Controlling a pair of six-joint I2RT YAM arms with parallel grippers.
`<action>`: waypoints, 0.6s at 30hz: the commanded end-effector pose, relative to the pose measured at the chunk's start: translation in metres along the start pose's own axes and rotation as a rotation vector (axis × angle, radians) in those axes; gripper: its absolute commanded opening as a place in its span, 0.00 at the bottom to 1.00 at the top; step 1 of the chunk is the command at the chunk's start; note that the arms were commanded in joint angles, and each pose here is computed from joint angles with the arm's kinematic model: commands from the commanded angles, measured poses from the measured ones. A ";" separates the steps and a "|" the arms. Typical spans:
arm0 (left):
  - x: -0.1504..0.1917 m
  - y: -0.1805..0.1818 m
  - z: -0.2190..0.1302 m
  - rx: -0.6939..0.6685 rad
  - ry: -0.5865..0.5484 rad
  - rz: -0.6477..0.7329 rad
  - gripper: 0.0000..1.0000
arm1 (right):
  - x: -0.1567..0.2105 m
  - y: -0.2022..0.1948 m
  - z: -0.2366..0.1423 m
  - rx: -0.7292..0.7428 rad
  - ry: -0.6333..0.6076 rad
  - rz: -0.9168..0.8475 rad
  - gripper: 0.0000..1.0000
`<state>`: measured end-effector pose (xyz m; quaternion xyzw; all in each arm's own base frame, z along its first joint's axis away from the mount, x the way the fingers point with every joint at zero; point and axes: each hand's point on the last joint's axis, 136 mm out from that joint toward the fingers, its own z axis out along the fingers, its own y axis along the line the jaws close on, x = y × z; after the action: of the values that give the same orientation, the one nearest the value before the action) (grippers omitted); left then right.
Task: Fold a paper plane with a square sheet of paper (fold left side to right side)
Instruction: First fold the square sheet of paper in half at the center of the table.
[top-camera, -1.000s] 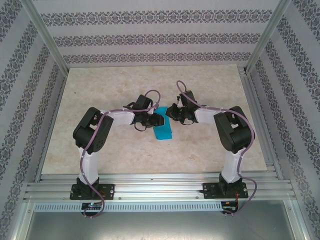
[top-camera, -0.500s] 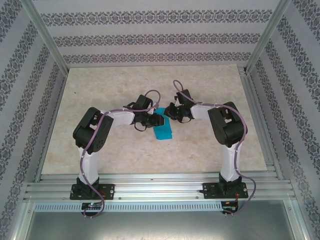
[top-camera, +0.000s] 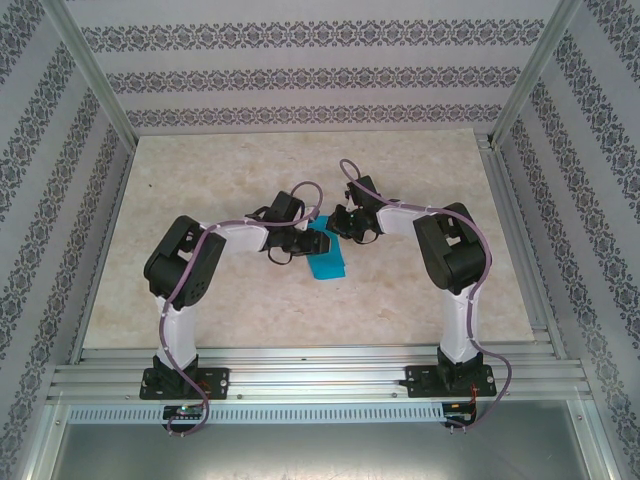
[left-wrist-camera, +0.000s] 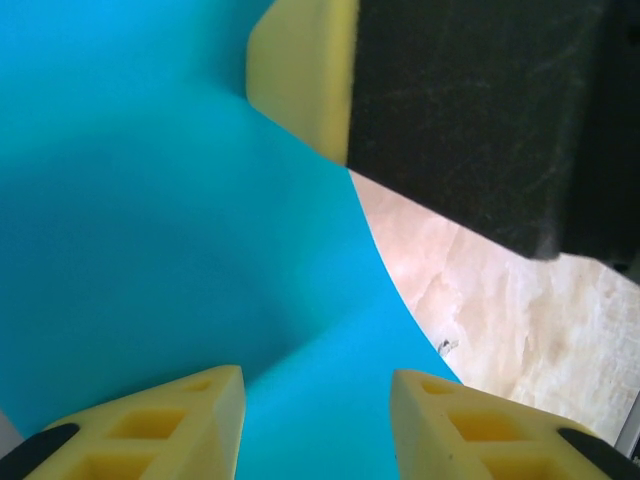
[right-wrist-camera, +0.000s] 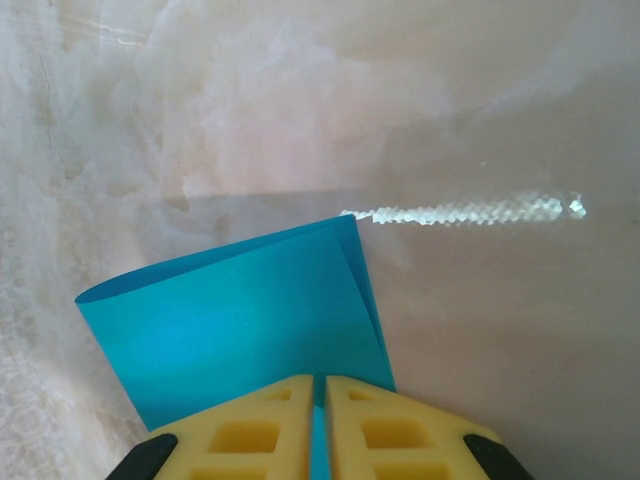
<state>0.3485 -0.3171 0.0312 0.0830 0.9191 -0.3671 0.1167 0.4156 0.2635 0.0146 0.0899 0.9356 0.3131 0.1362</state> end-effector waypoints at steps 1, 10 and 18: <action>0.065 0.020 0.009 -0.058 0.183 -0.050 0.44 | 0.014 -0.031 0.014 0.119 0.036 0.006 0.13; 0.087 0.019 0.003 -0.051 0.201 -0.040 0.44 | 0.014 -0.030 0.015 0.127 0.039 0.004 0.13; 0.095 0.007 0.000 0.010 0.191 -0.048 0.46 | 0.015 -0.029 0.016 0.126 0.048 -0.003 0.13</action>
<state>0.3154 -0.3183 0.0328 0.1171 0.9076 -0.3815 0.1307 0.4081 0.2727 0.0141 0.0780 0.9394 0.3117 0.1199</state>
